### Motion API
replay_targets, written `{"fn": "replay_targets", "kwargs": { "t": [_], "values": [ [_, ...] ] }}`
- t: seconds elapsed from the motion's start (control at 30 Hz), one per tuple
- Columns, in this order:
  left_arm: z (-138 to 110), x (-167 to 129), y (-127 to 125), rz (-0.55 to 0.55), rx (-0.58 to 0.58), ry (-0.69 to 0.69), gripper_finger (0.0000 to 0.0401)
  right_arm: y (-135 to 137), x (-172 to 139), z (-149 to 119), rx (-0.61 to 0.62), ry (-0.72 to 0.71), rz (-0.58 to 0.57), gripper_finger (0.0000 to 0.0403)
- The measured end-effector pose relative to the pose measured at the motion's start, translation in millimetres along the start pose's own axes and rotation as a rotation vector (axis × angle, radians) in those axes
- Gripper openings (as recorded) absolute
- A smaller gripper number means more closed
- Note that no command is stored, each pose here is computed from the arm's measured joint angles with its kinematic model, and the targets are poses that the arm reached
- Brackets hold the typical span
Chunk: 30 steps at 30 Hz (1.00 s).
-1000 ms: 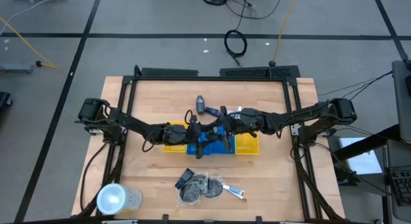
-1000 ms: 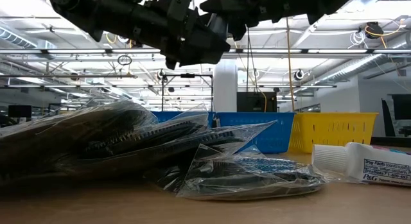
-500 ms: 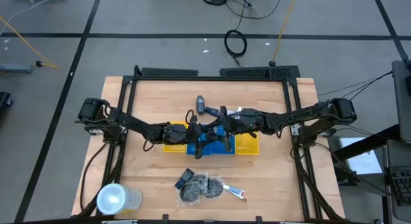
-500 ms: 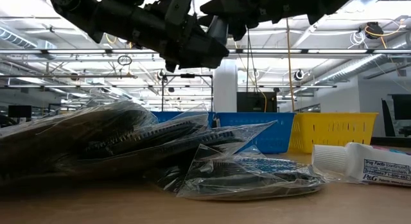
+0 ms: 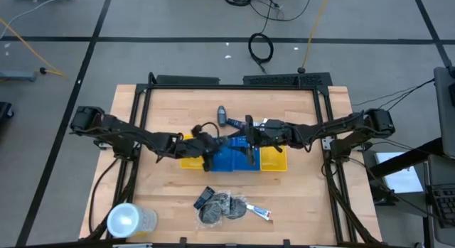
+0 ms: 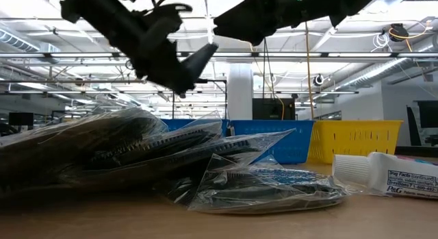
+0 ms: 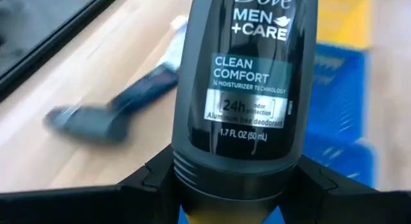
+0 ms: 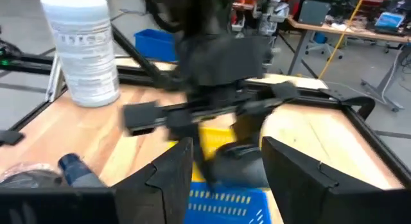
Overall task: Pick & Place Travel size toiletries
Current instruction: Put the black deodorant into the left yellow basket
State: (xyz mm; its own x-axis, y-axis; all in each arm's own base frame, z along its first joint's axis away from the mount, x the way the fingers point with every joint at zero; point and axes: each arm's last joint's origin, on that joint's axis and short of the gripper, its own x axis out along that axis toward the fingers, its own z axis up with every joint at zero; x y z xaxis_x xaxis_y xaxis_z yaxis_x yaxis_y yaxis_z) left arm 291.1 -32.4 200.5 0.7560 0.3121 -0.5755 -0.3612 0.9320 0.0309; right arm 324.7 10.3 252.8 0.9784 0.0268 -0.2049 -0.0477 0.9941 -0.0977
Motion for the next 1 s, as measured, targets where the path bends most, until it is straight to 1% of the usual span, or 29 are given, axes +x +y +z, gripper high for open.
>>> {"fn": "replay_targets", "kwargs": {
  "t": [0.1,0.23,0.3,0.4,0.47,0.57,0.67,0.77,0.83,1.0],
  "values": [
    [-8,-12,7,0.065,-0.036,0.101,0.0181,0,0,-2,0.0,0.025,-0.018,0.0177],
    [-17,-25,15,0.14,-0.119,0.19,0.0181,-1,0,-3,0.001,0.037,-0.022,0.0175],
    [-18,-26,15,0.16,-0.175,0.201,0.0181,0,0,-4,0.004,0.038,-0.017,0.0176],
    [-26,-27,18,0.203,-0.267,0.269,0.0181,0,0,-4,0.004,0.04,-0.018,0.0177],
    [-29,-26,19,0.203,-0.33,0.305,0.0181,-1,0,-5,0.004,0.05,-0.018,0.0177],
    [-36,-28,20,0.206,-0.397,0.395,0.0181,0,0,-6,0.004,0.067,-0.015,0.0176],
    [-38,-28,19,0.203,-0.466,0.417,0.0181,0,0,-7,0.004,0.069,-0.014,0.0173],
    [-37,-28,19,0.197,-0.476,0.409,0.0182,0,0,-7,0.004,0.069,-0.015,0.0172],
    [-36,-28,19,0.195,-0.479,0.405,0.0189,0,0,-7,0.004,0.069,-0.015,0.0173],
    [-37,-28,18,0.174,-0.496,0.43,0.0194,0,0,-7,0.004,0.074,-0.014,0.0175]
  ]
}}
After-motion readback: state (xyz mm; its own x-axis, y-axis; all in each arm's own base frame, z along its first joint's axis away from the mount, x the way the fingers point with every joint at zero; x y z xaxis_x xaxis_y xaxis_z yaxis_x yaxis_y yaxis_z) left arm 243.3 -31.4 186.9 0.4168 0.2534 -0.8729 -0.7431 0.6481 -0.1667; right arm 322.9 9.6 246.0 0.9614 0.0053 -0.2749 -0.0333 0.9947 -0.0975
